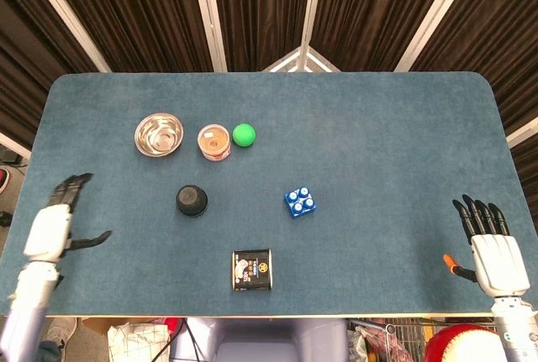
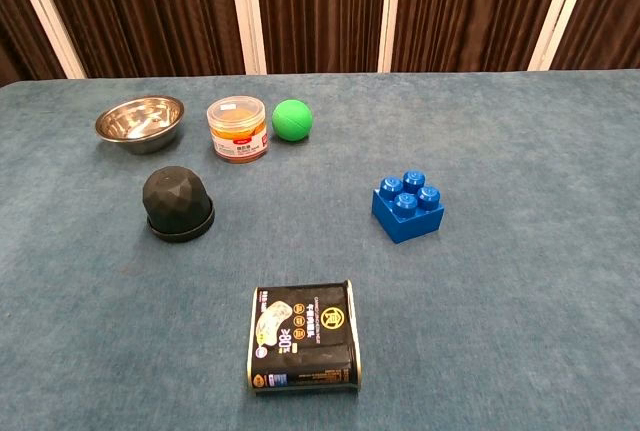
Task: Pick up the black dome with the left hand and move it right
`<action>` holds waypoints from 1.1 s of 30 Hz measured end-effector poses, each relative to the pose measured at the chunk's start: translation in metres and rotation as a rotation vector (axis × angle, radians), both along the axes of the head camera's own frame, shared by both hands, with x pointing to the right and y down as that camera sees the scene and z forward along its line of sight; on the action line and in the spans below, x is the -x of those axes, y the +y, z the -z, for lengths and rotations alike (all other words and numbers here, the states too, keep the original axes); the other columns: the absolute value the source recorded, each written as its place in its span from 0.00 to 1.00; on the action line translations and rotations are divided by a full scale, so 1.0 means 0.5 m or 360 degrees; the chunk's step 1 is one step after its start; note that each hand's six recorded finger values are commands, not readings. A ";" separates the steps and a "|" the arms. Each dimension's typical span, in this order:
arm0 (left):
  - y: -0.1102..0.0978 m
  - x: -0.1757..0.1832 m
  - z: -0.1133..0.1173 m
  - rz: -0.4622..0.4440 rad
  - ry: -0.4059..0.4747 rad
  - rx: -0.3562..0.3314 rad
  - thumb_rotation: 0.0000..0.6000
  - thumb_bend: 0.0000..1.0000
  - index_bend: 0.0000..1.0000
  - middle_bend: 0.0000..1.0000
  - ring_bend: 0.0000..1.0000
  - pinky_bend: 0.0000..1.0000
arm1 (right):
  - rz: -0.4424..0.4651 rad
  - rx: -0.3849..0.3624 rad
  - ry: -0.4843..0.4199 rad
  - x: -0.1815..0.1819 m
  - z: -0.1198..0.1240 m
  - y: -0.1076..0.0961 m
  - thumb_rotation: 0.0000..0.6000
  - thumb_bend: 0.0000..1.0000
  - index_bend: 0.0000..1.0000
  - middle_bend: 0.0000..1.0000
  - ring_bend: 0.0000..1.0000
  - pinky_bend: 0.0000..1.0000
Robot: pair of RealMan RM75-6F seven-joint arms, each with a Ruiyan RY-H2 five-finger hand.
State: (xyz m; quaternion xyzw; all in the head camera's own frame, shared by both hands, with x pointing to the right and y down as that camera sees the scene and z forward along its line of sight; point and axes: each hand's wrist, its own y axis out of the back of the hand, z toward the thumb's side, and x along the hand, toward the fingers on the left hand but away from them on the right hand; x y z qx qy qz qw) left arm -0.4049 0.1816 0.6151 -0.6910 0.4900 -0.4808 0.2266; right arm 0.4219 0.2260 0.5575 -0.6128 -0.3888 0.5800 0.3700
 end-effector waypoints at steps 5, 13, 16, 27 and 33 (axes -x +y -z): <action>-0.013 -0.030 -0.057 -0.0007 0.0045 0.0053 1.00 0.21 0.09 0.10 0.00 0.00 | -0.0005 0.0009 -0.0003 -0.002 0.000 0.004 1.00 0.23 0.00 0.00 0.00 0.00; -0.028 -0.090 -0.139 -0.0008 0.0209 0.0124 1.00 0.20 0.09 0.10 0.00 0.00 | -0.0018 -0.0003 -0.0001 -0.007 0.002 -0.001 1.00 0.23 0.00 0.00 0.00 0.00; -0.030 -0.115 -0.156 -0.0039 0.0249 0.0130 1.00 0.20 0.09 0.10 0.00 0.00 | -0.0013 -0.0001 -0.0004 -0.006 0.002 -0.001 1.00 0.23 0.00 0.00 0.00 0.00; -0.023 -0.201 -0.243 -0.0114 0.0257 0.0241 1.00 0.19 0.09 0.14 0.00 0.00 | -0.0042 -0.0016 0.0000 -0.015 0.002 -0.004 1.00 0.23 0.00 0.00 0.00 0.00; -0.026 -0.219 -0.251 -0.0118 0.0280 0.0242 1.00 0.19 0.09 0.15 0.00 0.00 | -0.0039 -0.0017 -0.0002 -0.014 -0.001 -0.005 1.00 0.23 0.00 0.00 0.00 0.00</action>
